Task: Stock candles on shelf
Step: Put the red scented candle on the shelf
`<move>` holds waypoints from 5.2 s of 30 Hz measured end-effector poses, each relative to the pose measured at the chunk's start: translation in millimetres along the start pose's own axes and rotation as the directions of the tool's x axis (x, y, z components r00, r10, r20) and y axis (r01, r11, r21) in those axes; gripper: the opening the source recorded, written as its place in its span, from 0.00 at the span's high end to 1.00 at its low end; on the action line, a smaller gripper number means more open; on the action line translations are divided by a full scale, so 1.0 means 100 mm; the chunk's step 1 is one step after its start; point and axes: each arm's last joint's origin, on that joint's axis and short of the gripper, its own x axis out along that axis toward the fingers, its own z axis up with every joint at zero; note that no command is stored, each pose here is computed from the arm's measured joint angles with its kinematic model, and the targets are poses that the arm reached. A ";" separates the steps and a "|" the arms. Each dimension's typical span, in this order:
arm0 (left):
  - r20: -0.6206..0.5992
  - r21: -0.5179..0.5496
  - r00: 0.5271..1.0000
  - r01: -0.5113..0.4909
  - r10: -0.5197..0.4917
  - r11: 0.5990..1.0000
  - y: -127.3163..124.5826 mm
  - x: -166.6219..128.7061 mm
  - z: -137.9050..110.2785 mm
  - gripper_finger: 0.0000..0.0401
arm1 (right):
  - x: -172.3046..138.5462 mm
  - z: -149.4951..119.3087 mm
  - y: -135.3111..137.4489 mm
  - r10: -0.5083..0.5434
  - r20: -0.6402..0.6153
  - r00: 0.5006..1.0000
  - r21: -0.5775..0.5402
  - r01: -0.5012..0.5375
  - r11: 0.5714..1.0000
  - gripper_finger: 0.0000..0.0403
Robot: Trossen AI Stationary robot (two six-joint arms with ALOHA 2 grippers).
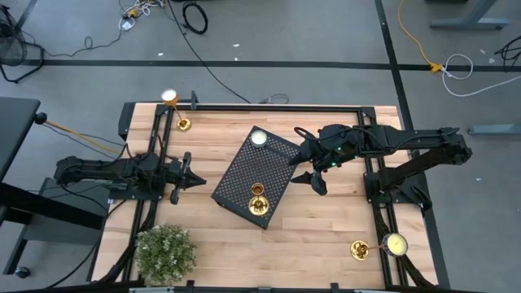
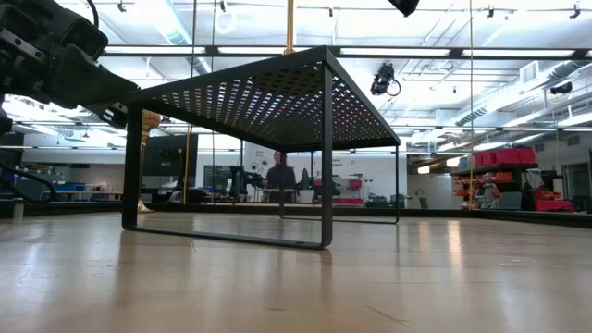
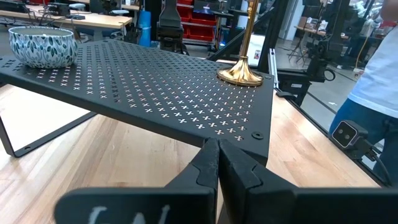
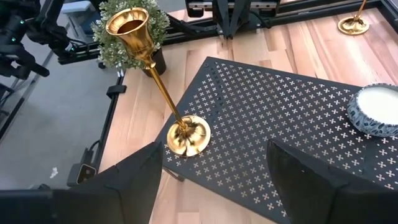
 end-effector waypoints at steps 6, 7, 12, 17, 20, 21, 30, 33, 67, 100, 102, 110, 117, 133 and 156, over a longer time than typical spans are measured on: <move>0.000 0.000 1.000 0.000 0.000 1.000 0.00 0.00 0.00 0.97 | 0.00 0.00 0.00 0.000 0.000 1.000 0.000 0.000 1.000 0.29; 0.000 0.000 1.000 0.000 0.000 1.000 0.00 0.00 0.00 0.97 | 0.00 0.00 0.00 0.000 0.000 1.000 0.000 0.000 1.000 0.29; 0.000 0.000 1.000 0.000 0.000 1.000 0.00 0.00 0.00 0.97 | 0.00 0.00 0.00 0.000 -0.001 1.000 0.000 0.000 1.000 0.29; 0.000 0.000 1.000 -0.001 0.001 1.000 0.00 0.00 0.00 0.96 | 0.00 0.00 0.00 0.001 -0.001 1.000 0.000 -0.001 1.000 0.29; 0.000 0.000 1.000 -0.001 0.001 1.000 0.00 0.00 0.00 0.96 | 0.00 0.00 0.01 0.028 -0.008 1.000 0.000 -0.028 1.000 0.29; 0.000 0.000 1.000 0.000 0.000 1.000 0.00 0.00 0.00 0.96 | 0.00 0.00 0.01 0.033 -0.009 0.999 0.000 -0.033 0.999 0.29; 0.000 0.000 1.000 -0.001 0.001 1.000 0.00 0.00 0.00 0.97 | -0.03 -0.03 0.05 0.059 -0.024 0.998 -0.045 -0.060 0.997 0.29; 0.000 0.000 1.000 0.000 0.000 1.000 0.00 0.00 0.00 0.97 | -0.08 -0.11 0.08 0.075 -0.005 0.997 -0.061 -0.075 0.995 0.29; -0.001 0.000 1.000 0.000 0.000 1.000 0.00 0.00 0.00 0.96 | -0.62 -1.01 0.09 0.261 0.116 0.958 -0.195 -0.236 0.952 0.29; 0.000 0.000 1.000 0.000 0.000 1.000 0.00 0.00 0.00 0.96 | -0.62 -1.17 0.07 0.270 0.042 0.962 -0.166 -0.260 0.951 0.29; 0.000 0.000 1.000 0.000 0.000 1.000 0.00 0.00 0.00 0.97 | -0.63 -1.18 0.07 0.272 0.030 0.962 -0.163 -0.264 0.951 0.29; 0.000 0.000 1.000 0.000 0.000 1.000 0.00 0.00 0.00 0.97 | -0.78 -1.22 0.09 0.342 0.003 0.940 -0.139 -0.338 0.931 0.29; 0.000 0.000 1.000 -0.001 0.001 1.000 0.00 0.00 0.00 0.97 | -1.06 -1.05 0.14 0.351 0.019 0.936 -0.170 -0.343 0.924 0.29; 0.000 0.000 1.000 0.000 0.000 1.000 0.00 0.00 0.00 0.96 | -1.50 -0.90 0.23 0.462 0.002 0.887 -0.238 -0.448 0.862 0.29; 0.000 0.000 1.000 0.000 0.000 1.000 0.00 0.00 0.00 0.97 | -1.50 -1.02 0.61 0.655 -0.253 0.712 -0.457 -0.685 0.568 0.14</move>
